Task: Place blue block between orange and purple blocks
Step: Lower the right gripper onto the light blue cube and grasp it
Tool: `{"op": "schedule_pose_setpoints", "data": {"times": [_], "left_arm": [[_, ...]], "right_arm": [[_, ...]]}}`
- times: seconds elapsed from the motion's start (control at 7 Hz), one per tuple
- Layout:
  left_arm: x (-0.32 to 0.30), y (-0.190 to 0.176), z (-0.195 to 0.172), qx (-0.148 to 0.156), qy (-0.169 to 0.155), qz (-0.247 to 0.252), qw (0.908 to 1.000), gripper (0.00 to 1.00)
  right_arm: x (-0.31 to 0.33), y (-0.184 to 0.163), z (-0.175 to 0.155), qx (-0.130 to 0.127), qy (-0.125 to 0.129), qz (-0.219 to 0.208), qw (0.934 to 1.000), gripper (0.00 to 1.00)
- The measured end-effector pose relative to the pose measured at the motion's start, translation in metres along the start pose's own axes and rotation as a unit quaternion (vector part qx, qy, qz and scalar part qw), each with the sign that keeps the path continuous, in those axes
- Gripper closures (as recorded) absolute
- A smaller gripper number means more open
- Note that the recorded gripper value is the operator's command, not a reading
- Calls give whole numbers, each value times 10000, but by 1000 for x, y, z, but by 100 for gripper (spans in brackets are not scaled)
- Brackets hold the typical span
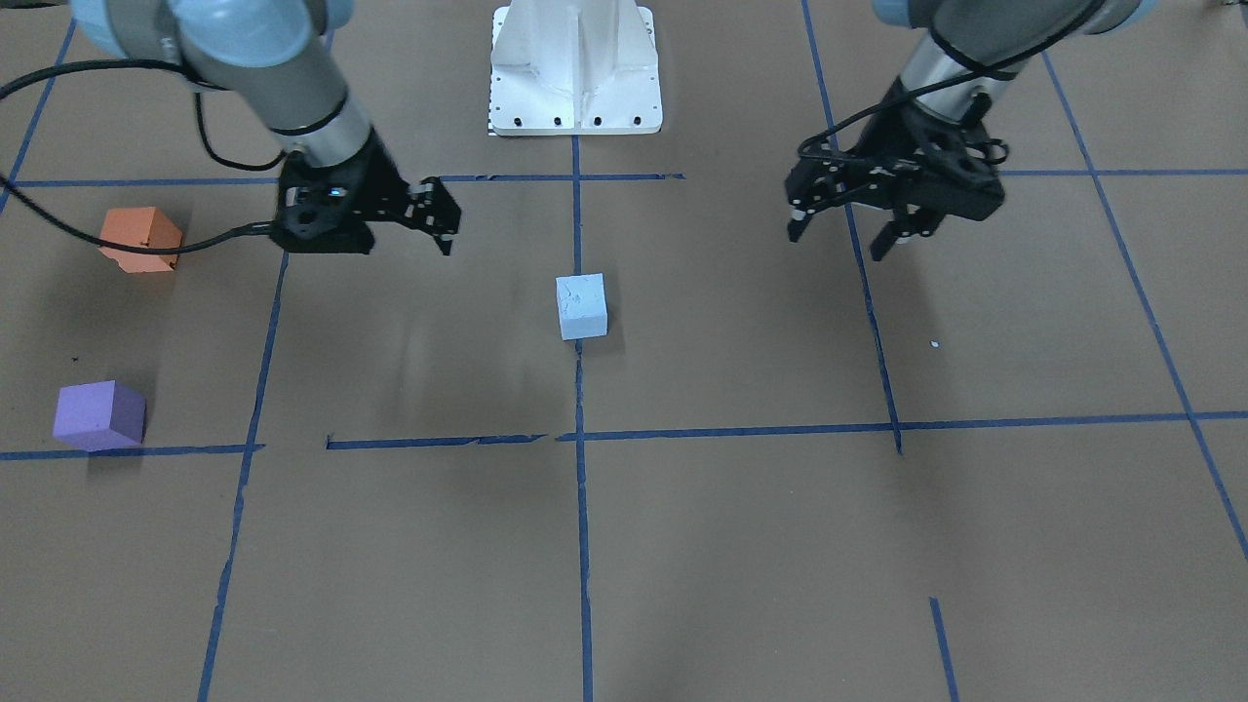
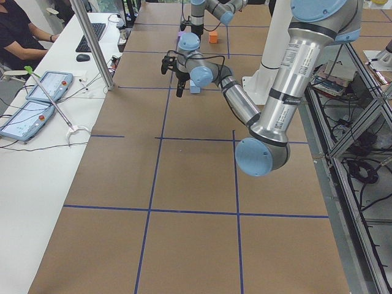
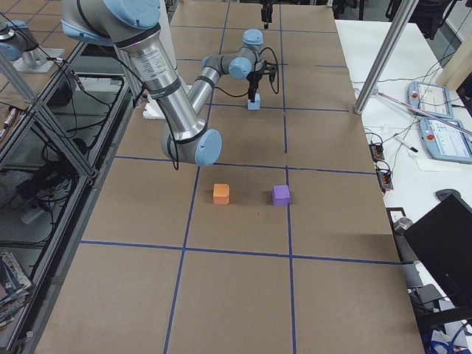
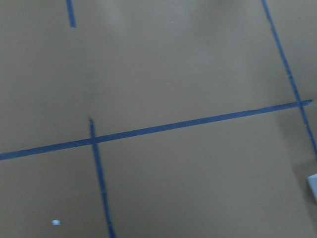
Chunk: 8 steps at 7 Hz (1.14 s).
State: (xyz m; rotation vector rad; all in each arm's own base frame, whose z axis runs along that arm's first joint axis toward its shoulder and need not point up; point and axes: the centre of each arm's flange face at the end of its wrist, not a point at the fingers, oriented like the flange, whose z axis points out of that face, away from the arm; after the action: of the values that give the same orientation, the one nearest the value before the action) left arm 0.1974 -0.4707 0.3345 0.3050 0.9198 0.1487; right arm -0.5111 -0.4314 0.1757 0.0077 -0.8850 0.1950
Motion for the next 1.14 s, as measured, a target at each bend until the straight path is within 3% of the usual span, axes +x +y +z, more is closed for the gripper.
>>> {"op": "schedule_pose_setpoints", "data": {"times": [0.57, 1.14], "left_arm": [[-39, 10, -8, -73, -102, 139, 9998, 0], [-37, 10, -11, -47, -86, 114, 9999, 0]], "right_arm": [[-86, 14, 48, 54, 349, -510, 9981, 0], [-90, 13, 91, 26, 815, -1519, 9850, 3]]}}
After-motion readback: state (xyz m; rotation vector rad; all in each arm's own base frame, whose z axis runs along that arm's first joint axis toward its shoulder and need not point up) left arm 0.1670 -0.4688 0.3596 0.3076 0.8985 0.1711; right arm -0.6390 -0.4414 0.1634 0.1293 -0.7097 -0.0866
